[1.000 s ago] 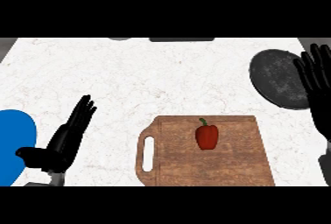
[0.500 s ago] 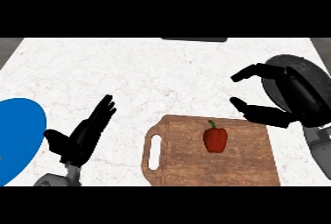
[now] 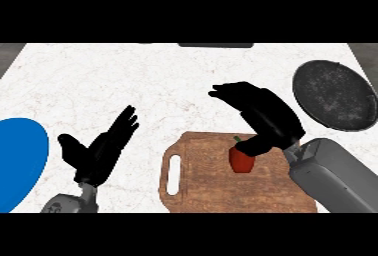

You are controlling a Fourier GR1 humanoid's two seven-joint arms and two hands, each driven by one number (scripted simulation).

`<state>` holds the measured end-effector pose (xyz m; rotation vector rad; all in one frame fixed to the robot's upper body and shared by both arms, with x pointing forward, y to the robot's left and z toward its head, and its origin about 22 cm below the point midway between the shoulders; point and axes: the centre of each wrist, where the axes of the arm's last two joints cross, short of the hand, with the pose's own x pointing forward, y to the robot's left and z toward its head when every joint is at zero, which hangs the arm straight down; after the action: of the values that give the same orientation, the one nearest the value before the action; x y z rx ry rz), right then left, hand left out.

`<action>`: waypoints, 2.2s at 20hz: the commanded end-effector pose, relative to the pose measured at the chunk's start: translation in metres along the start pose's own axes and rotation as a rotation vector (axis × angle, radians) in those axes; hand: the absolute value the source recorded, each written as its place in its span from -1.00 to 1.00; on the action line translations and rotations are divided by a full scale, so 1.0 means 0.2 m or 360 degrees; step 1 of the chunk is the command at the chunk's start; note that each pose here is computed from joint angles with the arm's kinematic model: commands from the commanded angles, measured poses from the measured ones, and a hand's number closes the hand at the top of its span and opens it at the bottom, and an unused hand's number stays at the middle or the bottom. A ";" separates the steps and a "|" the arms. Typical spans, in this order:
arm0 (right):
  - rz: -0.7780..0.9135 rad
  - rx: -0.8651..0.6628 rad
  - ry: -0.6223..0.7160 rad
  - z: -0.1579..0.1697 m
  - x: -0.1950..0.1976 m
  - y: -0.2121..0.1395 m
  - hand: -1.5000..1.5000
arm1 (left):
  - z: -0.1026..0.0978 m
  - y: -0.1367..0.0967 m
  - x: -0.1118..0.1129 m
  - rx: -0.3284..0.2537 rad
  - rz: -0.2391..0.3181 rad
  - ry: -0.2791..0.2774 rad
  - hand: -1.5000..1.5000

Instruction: Pick the bell pepper from the cutting board and place it in the pan

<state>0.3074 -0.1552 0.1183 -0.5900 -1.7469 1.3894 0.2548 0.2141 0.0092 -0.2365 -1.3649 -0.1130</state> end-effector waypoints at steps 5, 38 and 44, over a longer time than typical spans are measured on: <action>0.0888 0.0701 0.0407 -0.10 0.19 0.11 -1.00 | 0.01 0.02 -0.02 0.0011 -0.0006 0.0032 0.00; 0.1494 0.1256 0.0979 -0.17 0.63 0.62 -1.00 | -0.02 0.05 -0.02 0.0048 0.0024 0.0015 0.00; 0.1532 0.1253 0.1012 -0.17 0.54 0.64 -1.00 | 0.09 -0.03 0.00 0.0039 0.0041 -0.0001 0.00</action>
<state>0.2616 -0.0211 0.0444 -1.1796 -0.3632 2.0828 0.2521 0.2167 0.0162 -0.2209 -1.3607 -0.0803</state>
